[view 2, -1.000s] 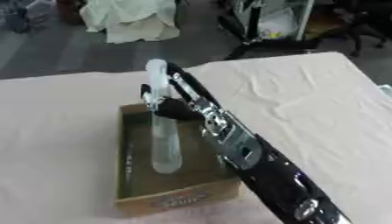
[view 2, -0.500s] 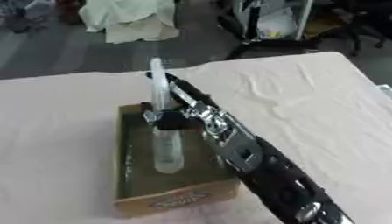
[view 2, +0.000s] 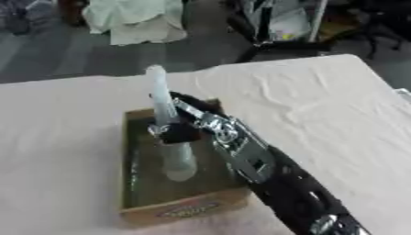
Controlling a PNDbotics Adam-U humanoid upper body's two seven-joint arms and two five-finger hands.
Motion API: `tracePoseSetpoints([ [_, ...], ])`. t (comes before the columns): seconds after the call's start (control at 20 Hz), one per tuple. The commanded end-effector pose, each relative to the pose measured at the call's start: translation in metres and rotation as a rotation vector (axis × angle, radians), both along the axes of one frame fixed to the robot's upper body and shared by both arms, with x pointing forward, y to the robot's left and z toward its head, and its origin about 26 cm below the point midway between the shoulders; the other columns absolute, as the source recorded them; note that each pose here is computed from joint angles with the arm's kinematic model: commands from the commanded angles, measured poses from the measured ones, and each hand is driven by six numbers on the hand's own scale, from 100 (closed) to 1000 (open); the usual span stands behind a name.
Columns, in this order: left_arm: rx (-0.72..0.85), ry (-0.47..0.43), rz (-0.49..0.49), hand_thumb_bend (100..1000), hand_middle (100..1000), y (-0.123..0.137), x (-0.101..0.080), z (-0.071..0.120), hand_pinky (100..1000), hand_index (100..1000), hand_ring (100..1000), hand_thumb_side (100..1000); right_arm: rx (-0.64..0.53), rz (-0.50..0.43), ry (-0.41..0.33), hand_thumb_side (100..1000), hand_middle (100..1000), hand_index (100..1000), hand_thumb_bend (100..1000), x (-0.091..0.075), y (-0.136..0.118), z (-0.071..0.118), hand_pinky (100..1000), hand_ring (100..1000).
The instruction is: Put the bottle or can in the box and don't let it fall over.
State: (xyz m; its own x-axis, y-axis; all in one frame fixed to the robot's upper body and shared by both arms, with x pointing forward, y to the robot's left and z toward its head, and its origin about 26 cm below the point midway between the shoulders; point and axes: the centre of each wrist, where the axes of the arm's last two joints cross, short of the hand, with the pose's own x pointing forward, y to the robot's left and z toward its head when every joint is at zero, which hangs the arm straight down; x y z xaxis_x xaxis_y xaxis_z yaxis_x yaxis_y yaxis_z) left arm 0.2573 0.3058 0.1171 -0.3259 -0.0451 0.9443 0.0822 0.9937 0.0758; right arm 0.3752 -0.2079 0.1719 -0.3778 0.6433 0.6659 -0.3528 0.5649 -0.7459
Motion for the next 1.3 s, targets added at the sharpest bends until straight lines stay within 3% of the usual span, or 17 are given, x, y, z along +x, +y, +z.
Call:
tracePoseSetpoints([
  [0.05,0.02,-0.025,-0.008,100,978,0.0,-0.001,0.007,1000,786,866,851,-0.01,0.011,-0.039,514,1000,1000,100,-0.002,-0.008,0.016,1000,1000],
  [0.25,0.026,-0.022,-0.009,100,979,0.001,-0.002,0.006,1000,785,870,852,-0.013,0.025,-0.011,544,1000,1000,100,-0.003,-0.013,0.015,1000,1000],
  [0.35,0.027,-0.021,-0.008,100,979,0.001,-0.002,0.006,1000,785,871,853,-0.008,0.03,0.002,510,1000,1000,100,-0.004,-0.016,0.015,1000,1000],
  [0.6,0.034,-0.019,-0.014,100,980,0.001,-0.002,0.006,1000,785,874,855,0.017,0.042,0.008,263,1000,1000,100,-0.008,-0.024,0.021,1000,1000],
  [1.0,0.035,-0.016,-0.018,100,984,0.0,-0.002,0.005,1000,786,876,858,0.053,0.059,0.027,229,1000,1000,100,-0.014,-0.033,0.025,1000,1000],
  [1.3,0.043,-0.019,-0.018,100,988,0.0,-0.002,0.005,1000,786,878,855,0.089,0.094,0.075,274,1000,1000,100,-0.015,-0.039,0.018,1000,1000],
])
